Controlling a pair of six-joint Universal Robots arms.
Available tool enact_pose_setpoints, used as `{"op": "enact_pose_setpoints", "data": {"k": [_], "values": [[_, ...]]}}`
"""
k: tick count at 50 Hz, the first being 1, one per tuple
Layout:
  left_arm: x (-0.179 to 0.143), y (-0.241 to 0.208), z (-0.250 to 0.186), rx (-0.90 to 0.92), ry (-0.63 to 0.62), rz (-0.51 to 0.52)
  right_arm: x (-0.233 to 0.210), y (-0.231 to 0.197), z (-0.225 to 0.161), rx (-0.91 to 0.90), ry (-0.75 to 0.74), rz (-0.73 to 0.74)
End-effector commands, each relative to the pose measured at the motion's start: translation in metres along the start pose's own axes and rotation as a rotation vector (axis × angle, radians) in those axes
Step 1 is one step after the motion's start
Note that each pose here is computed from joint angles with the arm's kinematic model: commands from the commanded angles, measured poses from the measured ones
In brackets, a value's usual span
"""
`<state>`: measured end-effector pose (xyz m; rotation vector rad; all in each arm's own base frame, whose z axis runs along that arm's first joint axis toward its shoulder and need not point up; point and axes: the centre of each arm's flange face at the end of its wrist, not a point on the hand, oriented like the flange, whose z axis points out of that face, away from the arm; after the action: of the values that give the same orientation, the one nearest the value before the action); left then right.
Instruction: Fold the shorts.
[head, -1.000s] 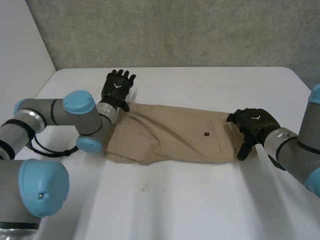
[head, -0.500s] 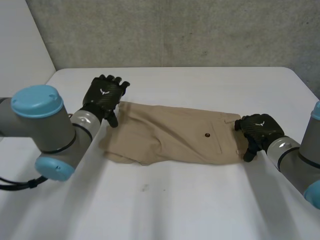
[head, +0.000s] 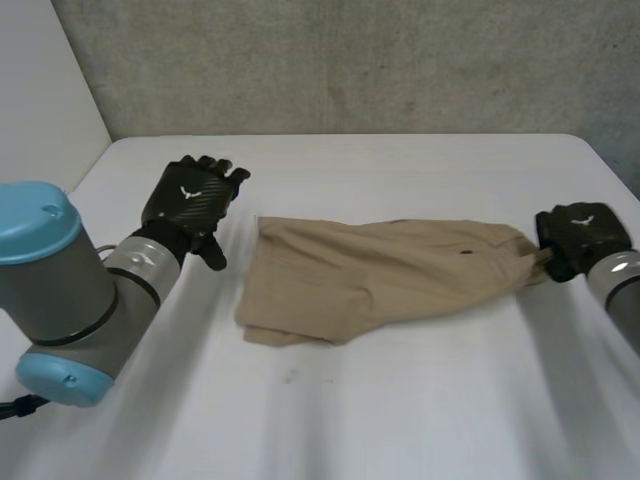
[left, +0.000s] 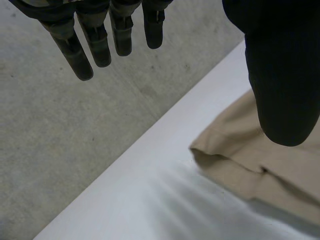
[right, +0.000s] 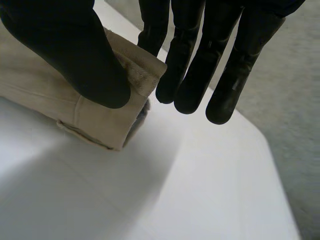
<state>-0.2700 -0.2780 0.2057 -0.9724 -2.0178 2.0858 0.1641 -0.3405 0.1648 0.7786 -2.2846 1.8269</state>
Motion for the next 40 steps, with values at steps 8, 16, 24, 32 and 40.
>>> {"op": "enact_pose_setpoints", "data": {"k": [8,16,24,32,40], "values": [[-0.009,-0.014,-0.036,-0.003,-0.02,-0.093,0.048,-0.018,0.002,-0.037,0.067,-0.13],[-0.006,-0.018,-0.045,0.006,-0.012,-0.106,-0.017,-0.103,-0.014,0.229,-0.071,-0.21],[-0.006,-0.024,-0.051,0.024,-0.012,-0.152,-0.14,-0.129,-0.05,0.425,-0.432,-0.295],[-0.006,-0.025,-0.051,0.026,-0.012,-0.164,-0.238,-0.081,-0.086,0.448,-0.804,-0.43],[-0.01,-0.035,-0.045,0.069,-0.021,-0.161,-0.209,-0.125,-0.093,0.489,-0.675,-0.308]]}}
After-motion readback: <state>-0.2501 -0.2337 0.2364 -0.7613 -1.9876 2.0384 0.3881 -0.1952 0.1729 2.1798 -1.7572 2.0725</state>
